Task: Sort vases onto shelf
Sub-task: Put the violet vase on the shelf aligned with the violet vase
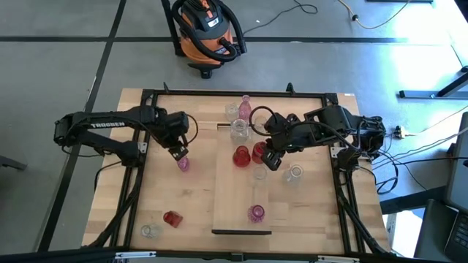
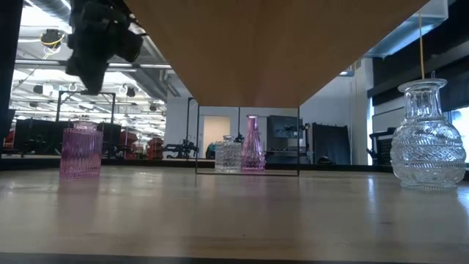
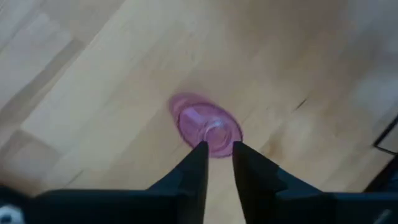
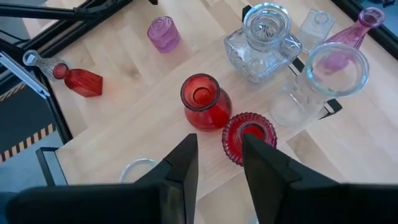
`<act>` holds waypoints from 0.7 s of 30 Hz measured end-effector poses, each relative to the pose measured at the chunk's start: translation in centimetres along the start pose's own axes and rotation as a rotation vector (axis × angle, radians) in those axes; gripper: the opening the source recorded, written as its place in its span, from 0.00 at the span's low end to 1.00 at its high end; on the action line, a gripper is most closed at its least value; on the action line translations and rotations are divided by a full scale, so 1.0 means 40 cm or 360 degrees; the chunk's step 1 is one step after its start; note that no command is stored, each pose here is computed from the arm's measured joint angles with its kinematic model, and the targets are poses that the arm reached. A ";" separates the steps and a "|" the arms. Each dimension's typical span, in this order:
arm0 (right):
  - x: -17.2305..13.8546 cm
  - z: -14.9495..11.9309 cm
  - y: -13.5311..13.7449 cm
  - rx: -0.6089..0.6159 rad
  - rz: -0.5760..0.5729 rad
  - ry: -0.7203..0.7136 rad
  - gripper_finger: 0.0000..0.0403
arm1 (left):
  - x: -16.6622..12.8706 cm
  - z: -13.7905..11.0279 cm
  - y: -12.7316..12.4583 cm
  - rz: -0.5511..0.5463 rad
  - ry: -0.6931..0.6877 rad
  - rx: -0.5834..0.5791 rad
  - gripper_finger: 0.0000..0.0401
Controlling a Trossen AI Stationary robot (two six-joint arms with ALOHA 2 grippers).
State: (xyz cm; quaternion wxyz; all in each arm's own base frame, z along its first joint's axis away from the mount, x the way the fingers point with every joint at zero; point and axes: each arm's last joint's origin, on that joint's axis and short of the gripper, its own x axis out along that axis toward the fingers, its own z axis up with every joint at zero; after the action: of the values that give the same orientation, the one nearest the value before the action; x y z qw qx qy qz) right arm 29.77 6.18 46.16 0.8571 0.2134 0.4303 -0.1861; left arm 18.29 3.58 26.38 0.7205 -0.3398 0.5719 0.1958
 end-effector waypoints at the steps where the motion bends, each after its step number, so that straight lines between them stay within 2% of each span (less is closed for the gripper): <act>1: 0.000 0.000 0.000 -0.0003 0.0000 0.0000 0.27 | 0.001 -0.007 -0.005 0.0025 0.0006 -0.0003 0.20; 6: 0.000 0.000 0.000 -0.0008 0.0000 0.0000 0.27 | 0.025 -0.031 -0.018 0.0084 0.0034 -0.0049 0.27; 11: 0.001 0.000 0.000 -0.0009 0.0000 0.0001 0.27 | 0.093 -0.055 -0.006 0.0102 0.0080 -0.0124 0.29; 15: 0.001 0.000 0.001 -0.0018 0.0009 0.0010 0.27 | 0.129 -0.055 -0.003 0.0068 0.0002 -0.0193 0.29; 21: -0.002 -0.008 0.009 -0.0046 0.0050 0.0042 0.27 | 0.135 -0.043 -0.008 0.0033 -0.0112 -0.0259 0.29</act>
State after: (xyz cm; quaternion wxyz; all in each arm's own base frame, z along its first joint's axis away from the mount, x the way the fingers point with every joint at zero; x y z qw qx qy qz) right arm 29.70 6.69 46.12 0.8572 0.2102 0.4407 -0.1636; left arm 18.79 1.55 21.08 0.7081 -0.3843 0.5318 0.2610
